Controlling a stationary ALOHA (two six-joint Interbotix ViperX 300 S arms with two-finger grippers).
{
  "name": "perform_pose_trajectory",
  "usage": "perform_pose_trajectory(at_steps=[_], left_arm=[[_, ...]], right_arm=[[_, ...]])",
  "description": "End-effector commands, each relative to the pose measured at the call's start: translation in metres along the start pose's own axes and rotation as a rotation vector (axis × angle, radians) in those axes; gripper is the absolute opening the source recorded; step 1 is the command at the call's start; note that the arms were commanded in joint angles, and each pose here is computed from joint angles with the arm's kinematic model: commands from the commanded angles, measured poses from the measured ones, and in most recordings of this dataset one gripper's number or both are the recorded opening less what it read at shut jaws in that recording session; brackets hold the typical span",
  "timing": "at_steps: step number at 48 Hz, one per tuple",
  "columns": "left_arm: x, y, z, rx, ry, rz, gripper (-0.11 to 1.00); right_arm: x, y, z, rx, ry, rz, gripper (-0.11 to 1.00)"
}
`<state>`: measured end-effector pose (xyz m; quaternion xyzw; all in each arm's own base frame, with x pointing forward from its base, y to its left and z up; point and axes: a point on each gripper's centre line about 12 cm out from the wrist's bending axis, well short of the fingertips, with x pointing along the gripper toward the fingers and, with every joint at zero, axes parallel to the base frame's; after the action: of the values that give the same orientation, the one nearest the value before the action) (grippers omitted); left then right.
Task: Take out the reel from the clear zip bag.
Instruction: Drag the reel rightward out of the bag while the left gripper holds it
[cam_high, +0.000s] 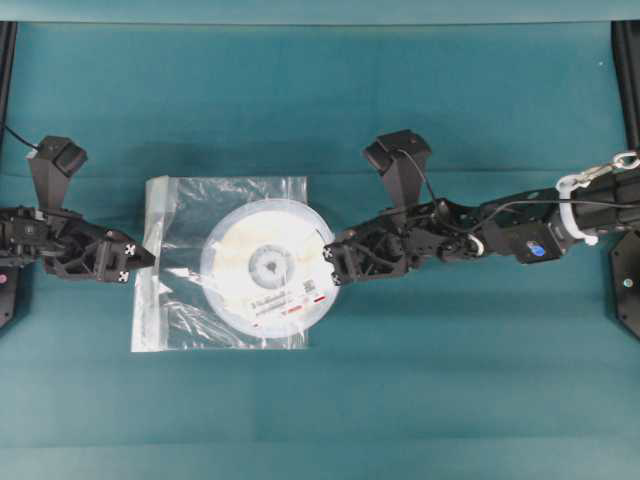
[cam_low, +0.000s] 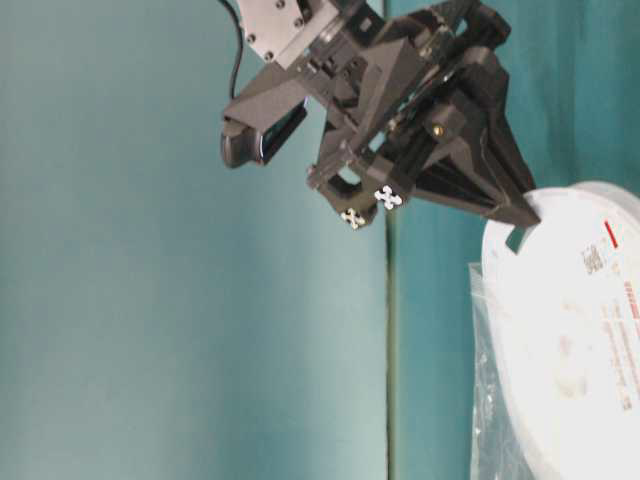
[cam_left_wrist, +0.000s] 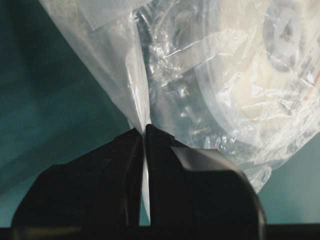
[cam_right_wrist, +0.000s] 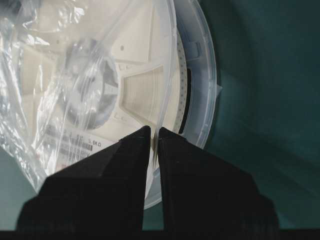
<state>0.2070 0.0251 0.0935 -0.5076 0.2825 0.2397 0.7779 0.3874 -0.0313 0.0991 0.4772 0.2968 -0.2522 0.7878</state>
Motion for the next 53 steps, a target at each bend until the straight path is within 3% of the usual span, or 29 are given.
perform_pose_trajectory(at_steps=[1, 13, 19, 53], left_arm=[[0.000, -0.005, 0.002, 0.004, -0.007, -0.017, 0.03], [0.001, -0.005, 0.002, 0.004, -0.006, -0.016, 0.03], [0.001, -0.005, 0.002, 0.006, -0.006, -0.016, 0.03], [0.001, -0.005, 0.002, 0.006, -0.006, -0.017, 0.03]], right_arm=[[-0.009, 0.007, 0.003, 0.011, -0.014, 0.026, 0.11], [-0.021, 0.001, 0.001, 0.012, -0.015, 0.027, 0.11], [-0.026, -0.002, 0.000, 0.012, -0.014, 0.026, 0.05], [-0.047, -0.023, -0.009, 0.033, -0.002, 0.002, 0.05]])
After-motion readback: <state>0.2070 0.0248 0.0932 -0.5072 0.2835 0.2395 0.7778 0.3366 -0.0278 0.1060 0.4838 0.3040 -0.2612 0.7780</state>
